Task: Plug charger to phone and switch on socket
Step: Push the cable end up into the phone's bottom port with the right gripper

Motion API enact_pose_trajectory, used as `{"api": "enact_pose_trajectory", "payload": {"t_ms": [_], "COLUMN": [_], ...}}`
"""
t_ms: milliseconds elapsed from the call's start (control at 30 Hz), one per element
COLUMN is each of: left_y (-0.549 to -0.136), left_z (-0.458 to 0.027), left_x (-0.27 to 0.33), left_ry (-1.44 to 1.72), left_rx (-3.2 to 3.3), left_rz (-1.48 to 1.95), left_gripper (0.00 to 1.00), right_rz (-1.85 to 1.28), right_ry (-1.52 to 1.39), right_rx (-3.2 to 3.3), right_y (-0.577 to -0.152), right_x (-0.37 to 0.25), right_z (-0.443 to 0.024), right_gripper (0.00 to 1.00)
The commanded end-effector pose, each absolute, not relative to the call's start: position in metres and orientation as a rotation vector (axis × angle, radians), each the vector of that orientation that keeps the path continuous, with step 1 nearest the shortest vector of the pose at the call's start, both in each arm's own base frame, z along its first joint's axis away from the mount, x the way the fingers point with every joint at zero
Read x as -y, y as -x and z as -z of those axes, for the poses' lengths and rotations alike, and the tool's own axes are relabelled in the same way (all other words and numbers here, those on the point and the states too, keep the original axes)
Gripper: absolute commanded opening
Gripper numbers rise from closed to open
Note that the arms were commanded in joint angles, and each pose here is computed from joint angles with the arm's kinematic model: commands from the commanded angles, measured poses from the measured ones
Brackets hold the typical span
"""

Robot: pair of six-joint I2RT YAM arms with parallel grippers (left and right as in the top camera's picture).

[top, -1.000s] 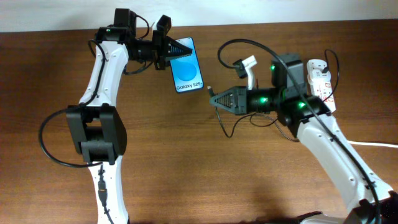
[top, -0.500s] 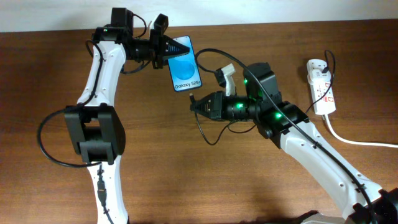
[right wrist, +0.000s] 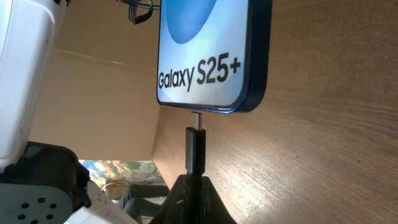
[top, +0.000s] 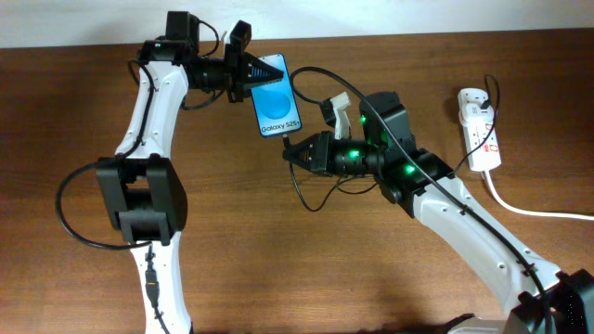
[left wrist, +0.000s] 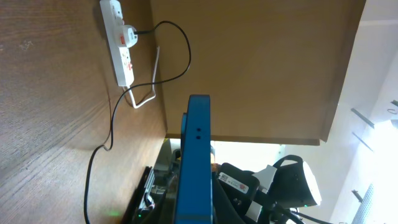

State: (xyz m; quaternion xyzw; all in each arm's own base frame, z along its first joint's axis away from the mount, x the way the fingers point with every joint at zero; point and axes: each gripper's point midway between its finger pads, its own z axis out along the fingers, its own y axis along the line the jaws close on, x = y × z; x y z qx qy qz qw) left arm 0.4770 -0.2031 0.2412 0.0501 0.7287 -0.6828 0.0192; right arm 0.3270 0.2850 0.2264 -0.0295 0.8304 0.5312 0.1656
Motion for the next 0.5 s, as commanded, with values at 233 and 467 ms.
{"api": "enact_pose_trajectory", "payload": {"t_ms": [233,467], "left_y": [-0.4676,-0.4654], "left_z": [-0.2529,-0.2583], "left_x": [0.2188,0.2188], "left_ry": [-0.208,-0.216], "left_rx": [-2.247,-2.219], "left_rz": [2.166,2.209], "left_gripper": [0.00,0.00], "right_rz": [-1.506,-1.513], "right_ry": [0.090,0.087], "right_rx": [-2.368,-2.320], "right_y": [-0.3266,-0.3335], "right_x": [-0.2865,-0.2882], "right_z": [-0.2225,-0.2306], "right_gripper": [0.04,0.04]}}
